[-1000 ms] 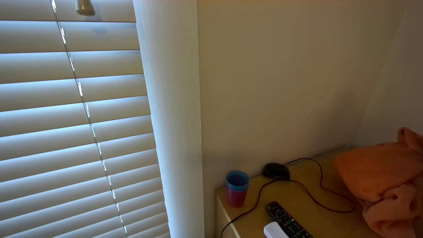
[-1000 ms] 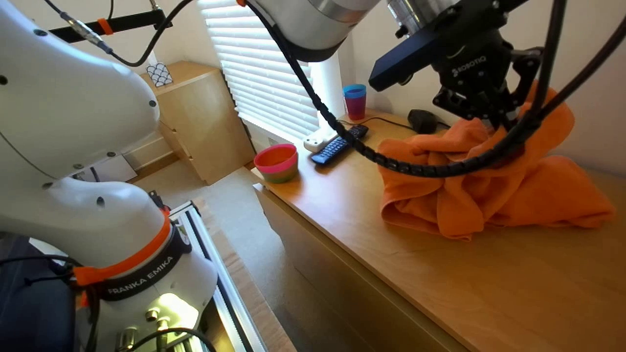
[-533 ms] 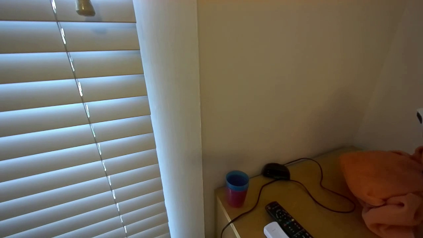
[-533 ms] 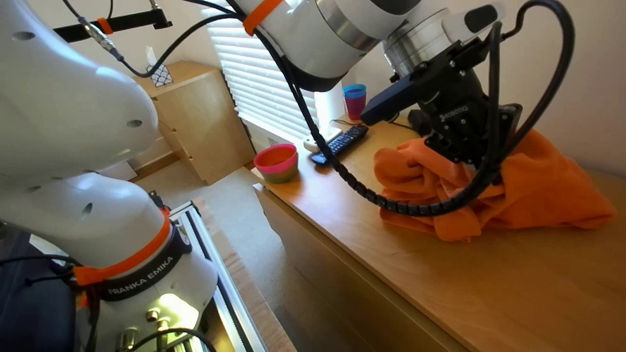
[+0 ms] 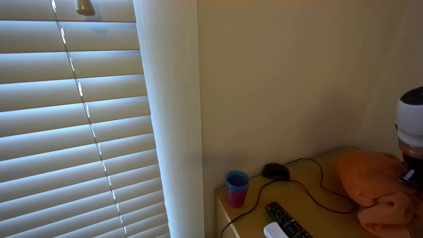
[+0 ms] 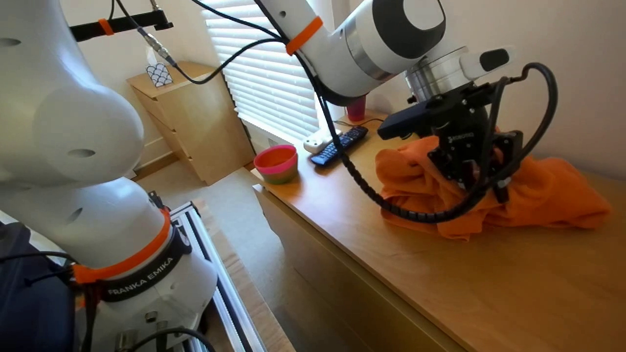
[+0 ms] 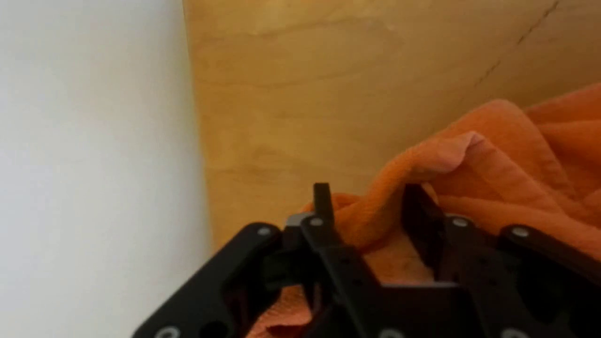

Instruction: Fold the orange towel from left to right three times, slide the orange towel a little to the right

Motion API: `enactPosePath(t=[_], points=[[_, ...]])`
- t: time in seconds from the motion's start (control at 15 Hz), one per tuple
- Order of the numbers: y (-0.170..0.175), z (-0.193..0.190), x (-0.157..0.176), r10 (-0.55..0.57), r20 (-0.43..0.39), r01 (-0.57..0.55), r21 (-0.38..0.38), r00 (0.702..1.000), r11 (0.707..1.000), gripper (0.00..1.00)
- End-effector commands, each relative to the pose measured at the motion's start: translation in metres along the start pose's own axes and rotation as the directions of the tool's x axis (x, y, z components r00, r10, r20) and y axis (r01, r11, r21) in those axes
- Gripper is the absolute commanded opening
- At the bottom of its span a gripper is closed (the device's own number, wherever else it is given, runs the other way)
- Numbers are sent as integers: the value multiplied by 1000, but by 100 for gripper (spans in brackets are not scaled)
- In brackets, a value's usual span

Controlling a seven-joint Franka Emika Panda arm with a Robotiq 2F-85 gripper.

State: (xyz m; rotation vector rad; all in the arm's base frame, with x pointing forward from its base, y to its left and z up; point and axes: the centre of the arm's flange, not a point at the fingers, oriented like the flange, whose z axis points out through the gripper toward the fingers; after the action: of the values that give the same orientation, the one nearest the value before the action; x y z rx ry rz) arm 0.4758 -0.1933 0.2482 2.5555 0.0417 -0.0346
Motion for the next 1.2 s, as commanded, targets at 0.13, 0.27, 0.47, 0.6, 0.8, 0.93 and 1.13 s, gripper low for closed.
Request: enactPosePath(t=[0.13,0.27,0.47,0.6,0.8,0.93,1.13], points=[[60,-82,29,-44,-166,65,120,985,991,91],[78,-106,22,-67,-226,99,134,972,986,100],[93,-129,18,-81,-291,133,161,953,978,100],[100,-143,12,-86,-327,162,212,941,964,100],[100,-155,11,-68,-387,205,325,919,923,100],[74,-139,20,-96,-430,271,366,898,890,100],[38,-115,30,-130,-419,326,440,899,837,100]])
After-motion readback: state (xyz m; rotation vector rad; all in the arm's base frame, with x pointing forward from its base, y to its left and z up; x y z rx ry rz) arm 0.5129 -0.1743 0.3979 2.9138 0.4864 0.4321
